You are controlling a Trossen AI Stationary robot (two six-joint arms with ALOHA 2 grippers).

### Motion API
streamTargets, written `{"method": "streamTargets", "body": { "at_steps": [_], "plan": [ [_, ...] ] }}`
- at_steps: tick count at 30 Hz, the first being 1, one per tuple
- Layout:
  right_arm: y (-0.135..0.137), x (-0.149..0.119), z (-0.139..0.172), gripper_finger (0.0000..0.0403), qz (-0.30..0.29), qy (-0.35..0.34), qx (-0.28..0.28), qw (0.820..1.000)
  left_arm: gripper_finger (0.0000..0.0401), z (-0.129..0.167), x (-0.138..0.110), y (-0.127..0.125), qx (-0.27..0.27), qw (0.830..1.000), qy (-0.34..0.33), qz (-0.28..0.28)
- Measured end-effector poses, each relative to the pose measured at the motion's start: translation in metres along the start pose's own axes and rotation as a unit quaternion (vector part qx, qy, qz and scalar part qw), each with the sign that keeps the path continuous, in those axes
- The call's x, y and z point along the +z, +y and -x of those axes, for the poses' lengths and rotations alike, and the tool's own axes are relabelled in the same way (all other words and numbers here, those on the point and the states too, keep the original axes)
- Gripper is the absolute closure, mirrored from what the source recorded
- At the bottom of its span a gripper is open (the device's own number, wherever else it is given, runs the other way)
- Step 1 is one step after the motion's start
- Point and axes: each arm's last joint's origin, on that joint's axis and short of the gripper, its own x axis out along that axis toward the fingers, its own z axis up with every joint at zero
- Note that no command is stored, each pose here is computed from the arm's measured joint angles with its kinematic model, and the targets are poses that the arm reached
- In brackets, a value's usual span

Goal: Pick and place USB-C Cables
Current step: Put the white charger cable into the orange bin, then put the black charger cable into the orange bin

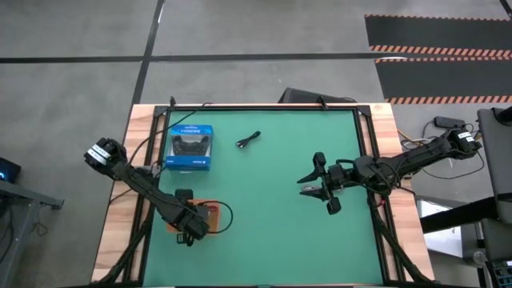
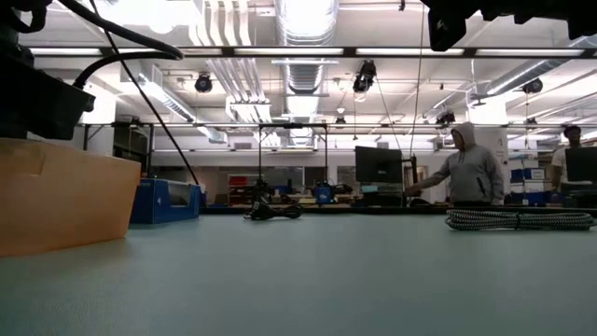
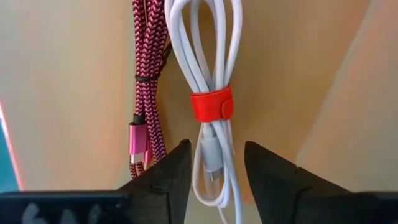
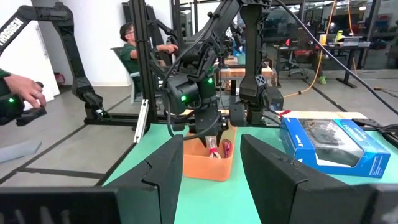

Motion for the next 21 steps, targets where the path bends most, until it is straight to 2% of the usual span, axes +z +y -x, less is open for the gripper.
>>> {"method": "streamTargets", "body": {
  "at_steps": [10,21],
  "plan": [
    [0.000,0.000,0.000,0.0250,0.000,0.000,0.000,1.000,0.0266,0.015,0.008,-0.007,-0.018,1.000,-0.019,0.000],
    [0.000,0.000,0.000,0.0250,0.000,0.000,0.000,1.000,0.0266,0.062,0.018,-0.015,-0.025,0.999,-0.032,0.003]
  ]
}}
